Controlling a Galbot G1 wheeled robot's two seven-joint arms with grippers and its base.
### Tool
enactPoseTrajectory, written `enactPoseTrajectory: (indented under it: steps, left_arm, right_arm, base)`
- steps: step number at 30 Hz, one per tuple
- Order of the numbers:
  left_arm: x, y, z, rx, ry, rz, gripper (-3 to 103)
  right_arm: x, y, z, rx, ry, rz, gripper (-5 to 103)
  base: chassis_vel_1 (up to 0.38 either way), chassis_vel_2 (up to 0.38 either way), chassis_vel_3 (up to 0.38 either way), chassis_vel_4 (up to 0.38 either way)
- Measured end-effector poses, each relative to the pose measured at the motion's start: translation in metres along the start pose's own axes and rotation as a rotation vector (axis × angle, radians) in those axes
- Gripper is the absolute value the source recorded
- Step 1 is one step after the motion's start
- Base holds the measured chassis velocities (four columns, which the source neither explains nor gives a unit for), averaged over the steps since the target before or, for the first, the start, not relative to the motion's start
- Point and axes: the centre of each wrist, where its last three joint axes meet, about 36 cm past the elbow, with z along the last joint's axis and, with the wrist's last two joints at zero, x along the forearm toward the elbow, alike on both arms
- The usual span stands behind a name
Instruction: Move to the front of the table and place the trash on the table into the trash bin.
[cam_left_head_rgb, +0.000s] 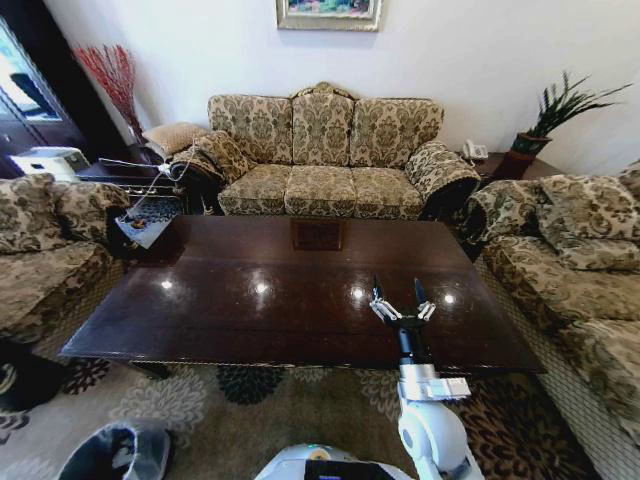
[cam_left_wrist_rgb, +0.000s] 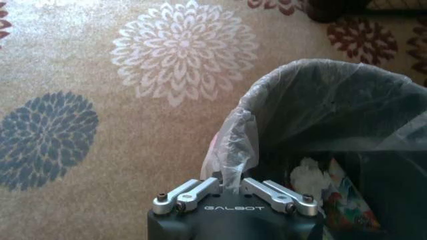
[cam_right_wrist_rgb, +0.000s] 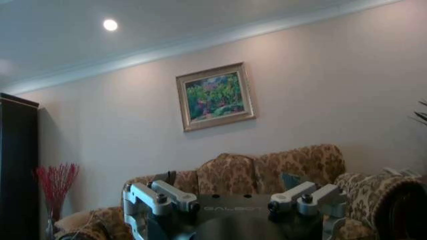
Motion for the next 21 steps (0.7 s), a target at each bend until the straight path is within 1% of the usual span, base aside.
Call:
enactPoseTrajectory:
  steps: [5, 12, 14, 17, 18, 19, 20, 21]
  left_arm:
    - [0.000, 0.000, 0.001, 0.000, 0.000, -0.003, 0]
    - [-0.004, 0.006, 0.004, -0.010, -0.009, -0.027, 0]
    - [-0.005, 0.007, 0.008, -0.016, -0.015, -0.032, 0]
    - [-0.005, 0.006, 0.017, -0.012, -0.003, -0.045, 0]
    - [-0.005, 0.007, 0.022, -0.015, 0.005, -0.049, -3]
    - [-0.006, 0.008, 0.026, -0.020, 0.011, -0.049, 2]
    - [-0.006, 0.008, 0.026, -0.020, 0.011, -0.049, 2]
    - [-0.005, 0.010, 0.029, -0.027, 0.016, -0.049, 7]
  right_arm:
    - [-0.003, -0.002, 0.002, 0.002, -0.012, 0.002, 100]
    - [0.005, 0.003, 0.005, -0.022, -0.025, -0.003, 100]
    - [0.010, 0.008, 0.007, -0.039, -0.027, -0.017, 100]
    - [0.014, 0.011, 0.009, -0.047, -0.029, -0.027, 100]
    - [0.014, 0.011, 0.009, -0.048, -0.030, -0.028, 100]
    - [0.014, 0.011, 0.009, -0.047, -0.030, -0.028, 100]
    - [0.014, 0.011, 0.009, -0.047, -0.030, -0.028, 100]
    - [0.014, 0.009, 0.009, -0.045, -0.032, -0.025, 100]
  base:
    - [0.037, -0.043, -0.034, 0.029]
    - [0.082, -0.084, -0.082, 0.093]
    - [0.044, -0.031, -0.057, 0.046]
    - [0.012, 0.003, -0.018, 0.038]
    - [0.000, 0.000, 0.000, 0.000]
    - [0.000, 0.000, 0.000, 0.000]
    - [0.000, 0.000, 0.000, 0.000]
    - [0.000, 0.000, 0.000, 0.000]
